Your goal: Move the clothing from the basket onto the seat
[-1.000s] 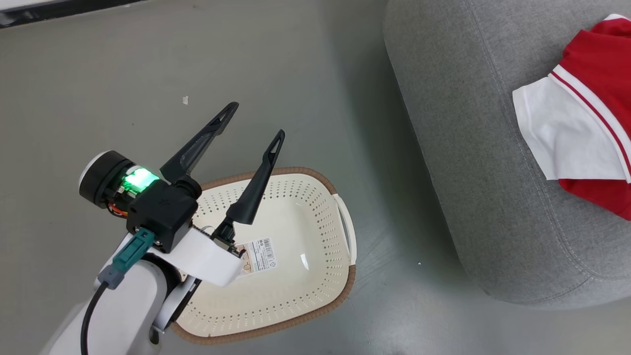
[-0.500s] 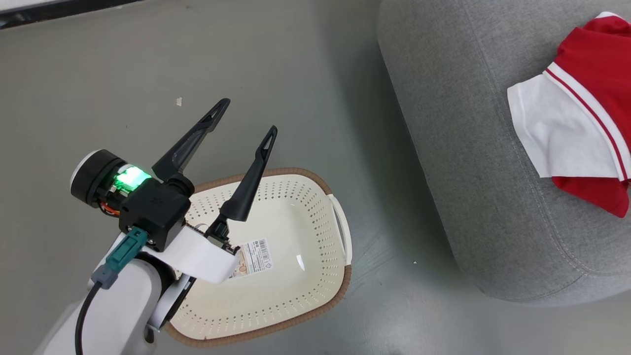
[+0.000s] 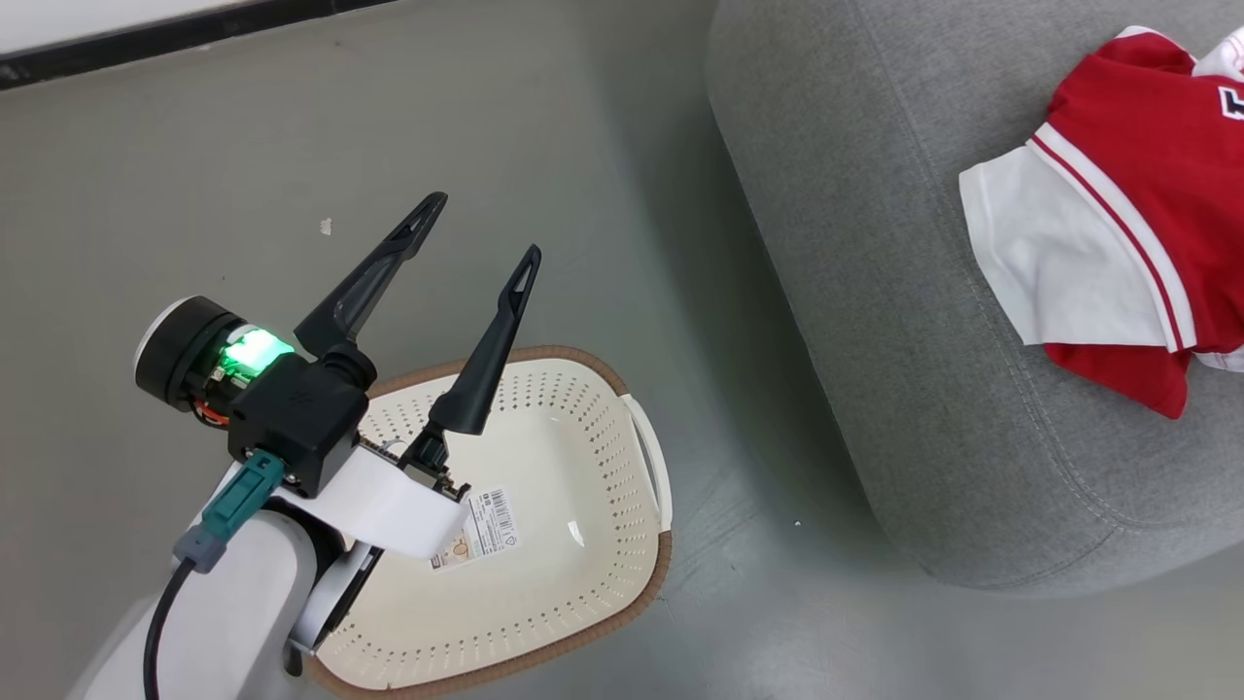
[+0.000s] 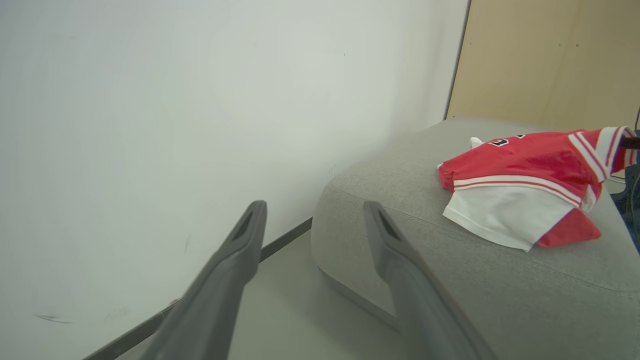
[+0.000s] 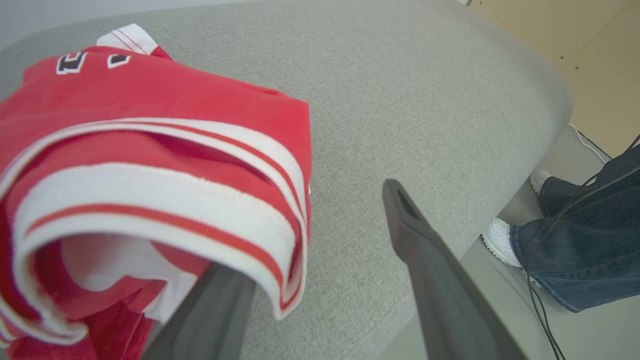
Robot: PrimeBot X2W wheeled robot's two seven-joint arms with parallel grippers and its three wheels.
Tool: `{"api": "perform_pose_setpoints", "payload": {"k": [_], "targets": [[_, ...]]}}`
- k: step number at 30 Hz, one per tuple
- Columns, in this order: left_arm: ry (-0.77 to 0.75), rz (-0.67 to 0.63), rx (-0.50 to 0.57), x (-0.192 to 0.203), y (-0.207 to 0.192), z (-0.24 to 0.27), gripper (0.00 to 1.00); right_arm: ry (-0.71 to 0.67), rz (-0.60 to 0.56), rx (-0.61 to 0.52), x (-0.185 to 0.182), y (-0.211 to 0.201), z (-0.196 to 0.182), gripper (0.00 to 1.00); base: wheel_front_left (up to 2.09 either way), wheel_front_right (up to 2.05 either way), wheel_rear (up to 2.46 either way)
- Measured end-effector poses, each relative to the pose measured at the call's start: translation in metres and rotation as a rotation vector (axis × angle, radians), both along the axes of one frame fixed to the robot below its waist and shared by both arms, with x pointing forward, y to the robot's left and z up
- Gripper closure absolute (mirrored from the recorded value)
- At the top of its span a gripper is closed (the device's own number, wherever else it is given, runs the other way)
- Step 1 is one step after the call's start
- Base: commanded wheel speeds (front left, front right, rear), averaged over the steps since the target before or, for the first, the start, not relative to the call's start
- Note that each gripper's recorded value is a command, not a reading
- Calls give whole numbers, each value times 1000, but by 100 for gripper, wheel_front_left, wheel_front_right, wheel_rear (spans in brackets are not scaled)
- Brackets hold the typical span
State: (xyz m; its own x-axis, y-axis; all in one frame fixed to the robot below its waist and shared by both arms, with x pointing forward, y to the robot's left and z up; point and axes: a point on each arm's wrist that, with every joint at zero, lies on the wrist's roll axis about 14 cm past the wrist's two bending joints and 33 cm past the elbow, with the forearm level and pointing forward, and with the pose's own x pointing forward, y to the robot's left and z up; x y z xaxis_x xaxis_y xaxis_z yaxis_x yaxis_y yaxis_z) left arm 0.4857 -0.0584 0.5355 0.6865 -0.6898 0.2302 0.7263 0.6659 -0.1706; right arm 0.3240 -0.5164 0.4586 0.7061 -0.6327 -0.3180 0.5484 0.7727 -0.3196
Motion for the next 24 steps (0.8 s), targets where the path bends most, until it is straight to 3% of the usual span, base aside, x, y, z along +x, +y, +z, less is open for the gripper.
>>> {"api": "perform_pose_setpoints", "payload": {"k": [12, 24], "targets": [[-3, -14, -21, -3, -9, 4, 0, -4, 38, 36, -29, 13, 4, 0, 0, 0, 0], [-36, -19, -55, -6, -15, 20, 0, -107, 127, -56, -25, 13, 62, 0, 0, 0, 0]]}}
